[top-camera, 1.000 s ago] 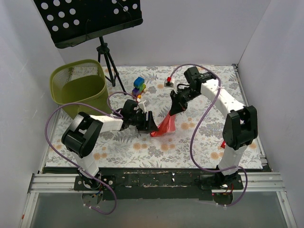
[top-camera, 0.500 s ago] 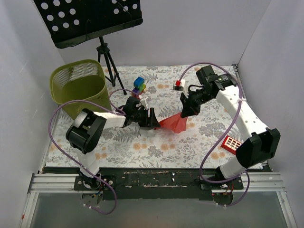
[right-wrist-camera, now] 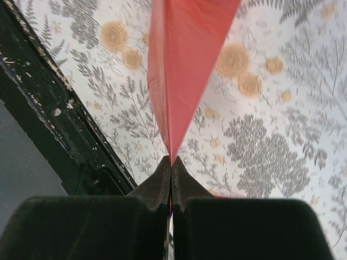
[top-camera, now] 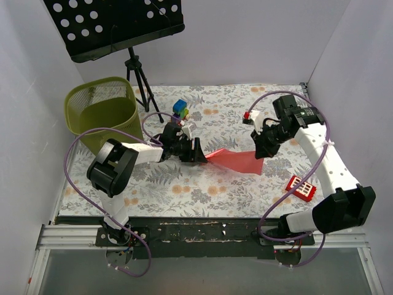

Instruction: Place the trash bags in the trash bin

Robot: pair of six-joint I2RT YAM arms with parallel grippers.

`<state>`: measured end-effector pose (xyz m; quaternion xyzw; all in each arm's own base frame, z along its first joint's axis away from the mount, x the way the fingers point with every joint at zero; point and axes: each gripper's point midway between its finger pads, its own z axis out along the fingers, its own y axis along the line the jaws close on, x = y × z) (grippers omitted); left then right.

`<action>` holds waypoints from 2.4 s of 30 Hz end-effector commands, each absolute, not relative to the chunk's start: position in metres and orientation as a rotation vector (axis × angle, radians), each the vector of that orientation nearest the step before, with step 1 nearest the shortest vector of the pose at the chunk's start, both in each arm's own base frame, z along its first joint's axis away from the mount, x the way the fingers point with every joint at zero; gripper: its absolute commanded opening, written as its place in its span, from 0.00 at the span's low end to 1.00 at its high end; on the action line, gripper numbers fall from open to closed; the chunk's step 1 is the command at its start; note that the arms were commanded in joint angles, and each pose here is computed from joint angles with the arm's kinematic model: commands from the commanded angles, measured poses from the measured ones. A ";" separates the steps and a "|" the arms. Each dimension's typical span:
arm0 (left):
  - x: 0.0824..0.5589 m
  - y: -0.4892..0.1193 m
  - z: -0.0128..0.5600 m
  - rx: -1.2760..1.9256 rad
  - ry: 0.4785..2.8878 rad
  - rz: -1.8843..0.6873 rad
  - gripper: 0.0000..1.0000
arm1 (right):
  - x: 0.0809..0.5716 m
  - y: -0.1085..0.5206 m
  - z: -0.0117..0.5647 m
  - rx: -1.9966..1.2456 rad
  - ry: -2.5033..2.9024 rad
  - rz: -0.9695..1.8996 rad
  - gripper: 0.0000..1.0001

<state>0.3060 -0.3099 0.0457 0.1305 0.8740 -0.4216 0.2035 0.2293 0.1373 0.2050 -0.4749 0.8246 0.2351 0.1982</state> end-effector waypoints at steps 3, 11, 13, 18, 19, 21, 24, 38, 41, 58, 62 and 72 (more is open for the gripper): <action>0.313 -0.317 0.064 0.451 2.349 -1.219 0.54 | 0.235 0.090 0.182 -1.098 2.491 0.430 0.01; 0.329 -0.326 0.062 0.478 2.320 -1.210 0.54 | 0.296 0.076 0.203 -0.959 2.464 0.205 0.01; 0.333 -0.331 0.060 0.471 2.321 -1.214 0.54 | 0.321 0.068 0.215 -0.900 2.442 0.107 0.01; 0.336 -0.342 0.056 0.479 2.330 -1.230 0.54 | 0.365 0.069 0.269 -0.822 2.294 0.016 0.01; 0.337 -0.343 0.056 0.473 2.329 -1.235 0.53 | 0.368 0.073 0.278 -0.823 2.270 0.041 0.01; 0.337 -0.344 0.055 0.448 2.340 -1.248 0.54 | 0.372 0.080 0.290 -0.813 2.236 0.075 0.01; 0.338 -0.347 0.050 0.405 2.363 -1.264 0.54 | 0.377 0.082 0.303 -0.781 2.211 0.082 0.01; 0.346 -0.354 0.034 0.210 2.473 -1.309 0.61 | 0.377 0.071 0.374 -0.737 1.992 -0.040 0.01; 0.349 -0.355 0.036 0.206 2.465 -1.303 0.61 | 0.373 0.075 0.387 -0.753 1.918 -0.031 0.01; 0.382 -0.380 0.023 0.218 2.446 -1.245 0.59 | 0.349 0.023 0.390 -0.671 1.904 -0.347 0.01; 0.382 -0.380 0.020 0.196 2.457 -1.246 0.59 | 0.346 -0.011 0.388 -0.572 1.909 -0.536 0.01; 0.376 -0.380 0.011 0.160 2.485 -1.273 0.60 | 0.348 -0.007 0.424 -0.586 1.819 -0.526 0.01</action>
